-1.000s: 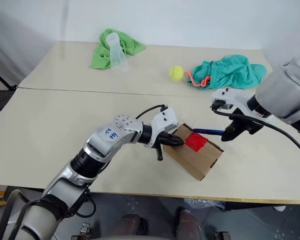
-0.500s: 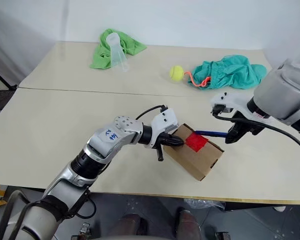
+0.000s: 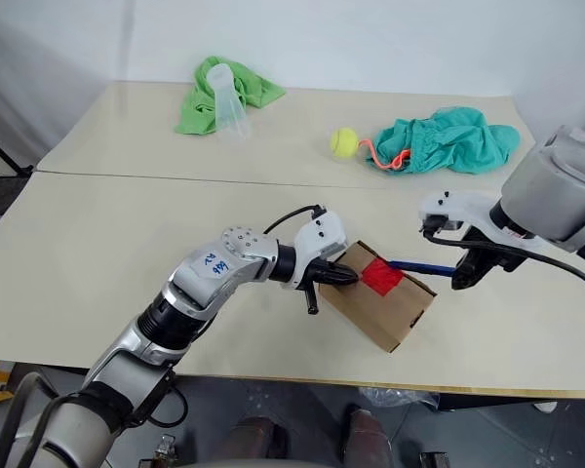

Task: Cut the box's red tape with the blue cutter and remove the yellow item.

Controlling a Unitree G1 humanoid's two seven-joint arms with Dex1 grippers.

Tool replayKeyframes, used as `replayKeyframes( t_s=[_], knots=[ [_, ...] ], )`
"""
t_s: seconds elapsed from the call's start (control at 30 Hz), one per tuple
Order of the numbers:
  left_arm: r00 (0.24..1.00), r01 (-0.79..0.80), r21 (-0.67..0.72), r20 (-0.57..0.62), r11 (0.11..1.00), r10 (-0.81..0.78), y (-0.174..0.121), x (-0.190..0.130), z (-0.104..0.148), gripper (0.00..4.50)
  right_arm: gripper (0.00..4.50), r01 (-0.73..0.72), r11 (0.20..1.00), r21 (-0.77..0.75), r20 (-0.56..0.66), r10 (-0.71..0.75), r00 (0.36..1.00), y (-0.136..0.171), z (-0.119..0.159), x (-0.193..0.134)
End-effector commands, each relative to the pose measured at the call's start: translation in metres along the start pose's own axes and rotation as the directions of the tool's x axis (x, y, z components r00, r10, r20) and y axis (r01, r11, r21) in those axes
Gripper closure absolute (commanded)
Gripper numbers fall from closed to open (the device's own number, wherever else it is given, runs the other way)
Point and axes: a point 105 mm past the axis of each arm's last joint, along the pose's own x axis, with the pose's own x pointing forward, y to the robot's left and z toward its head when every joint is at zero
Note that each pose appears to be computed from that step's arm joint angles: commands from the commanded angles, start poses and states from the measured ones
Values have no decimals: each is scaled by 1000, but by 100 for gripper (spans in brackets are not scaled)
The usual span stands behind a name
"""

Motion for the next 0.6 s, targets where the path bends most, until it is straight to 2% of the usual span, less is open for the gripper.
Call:
replayKeyframes(
  t_s=[0.03,0.47,0.6],
  knots=[
    [991,-48,-84,-130,995,37,5,6,-38,445,435,-60,998,24,-16,61,998,6,-10,-1],
    [990,-50,-86,-133,995,38,7,7,-38,445,435,-51,998,34,-37,52,998,11,-28,-5],
    [990,-52,-86,-134,995,40,8,8,-39,445,435,-35,998,47,-6,35,999,10,-32,-12]
  ],
)
